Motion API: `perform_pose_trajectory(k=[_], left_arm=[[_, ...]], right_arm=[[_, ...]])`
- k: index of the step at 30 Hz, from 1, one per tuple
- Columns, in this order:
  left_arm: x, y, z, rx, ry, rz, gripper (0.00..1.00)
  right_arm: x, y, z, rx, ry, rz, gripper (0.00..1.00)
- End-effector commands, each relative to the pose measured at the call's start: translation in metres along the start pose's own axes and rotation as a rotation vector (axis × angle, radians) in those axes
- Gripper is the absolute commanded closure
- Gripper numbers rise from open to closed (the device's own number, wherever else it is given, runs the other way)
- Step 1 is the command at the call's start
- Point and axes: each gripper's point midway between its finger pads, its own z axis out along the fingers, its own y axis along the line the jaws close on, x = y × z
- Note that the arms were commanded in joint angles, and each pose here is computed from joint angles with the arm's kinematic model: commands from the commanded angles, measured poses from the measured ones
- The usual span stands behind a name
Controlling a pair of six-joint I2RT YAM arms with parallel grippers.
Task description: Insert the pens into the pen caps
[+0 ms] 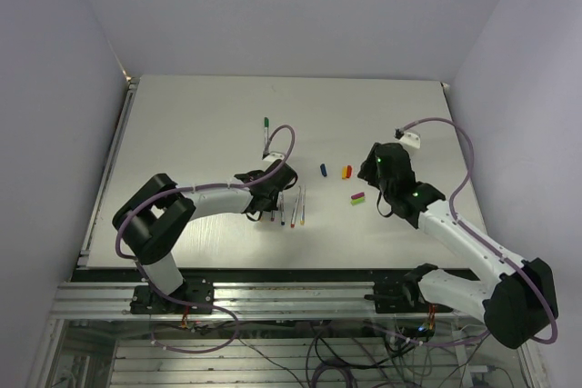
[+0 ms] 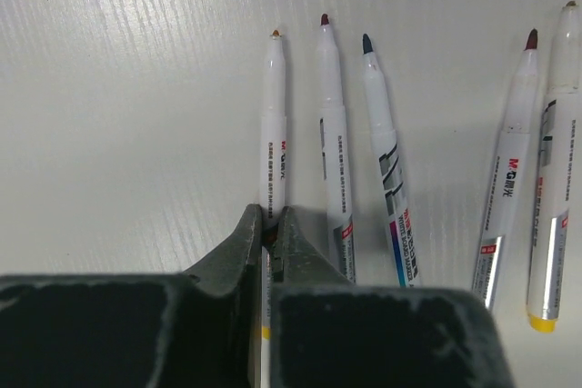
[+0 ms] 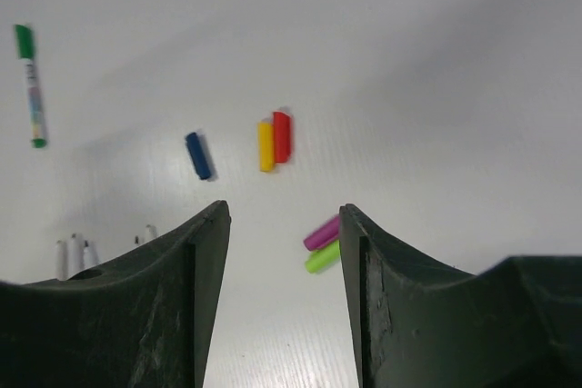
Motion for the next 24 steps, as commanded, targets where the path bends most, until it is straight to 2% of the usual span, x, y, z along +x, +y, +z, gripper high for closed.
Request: perform_pose_trajectory(k=[1, 4, 10, 24], left_arm=[[0.017, 0.01, -0.003, -0.045, 0.067, 0.044, 0.93], [0.02, 0.013, -0.004, -0.052, 0.078, 0.05, 0.93], [0.029, 0.013, -0.003, -0.052, 0.1, 0.027, 0.93], [0.047, 0.017, 0.001, -0.058, 0.149, 0.028, 0.93]], right_arm=[[0.015, -0.028, -0.002, 0.181, 0.082, 0.029, 0.49], [0.037, -0.04, -0.003, 0.258, 0.175, 0.027, 0.48], [0.071, -0.046, 0.002, 0.307, 0.316, -0.008, 0.48], [0.098, -0.045, 0.012, 0.318, 0.416, -0.036, 0.5]])
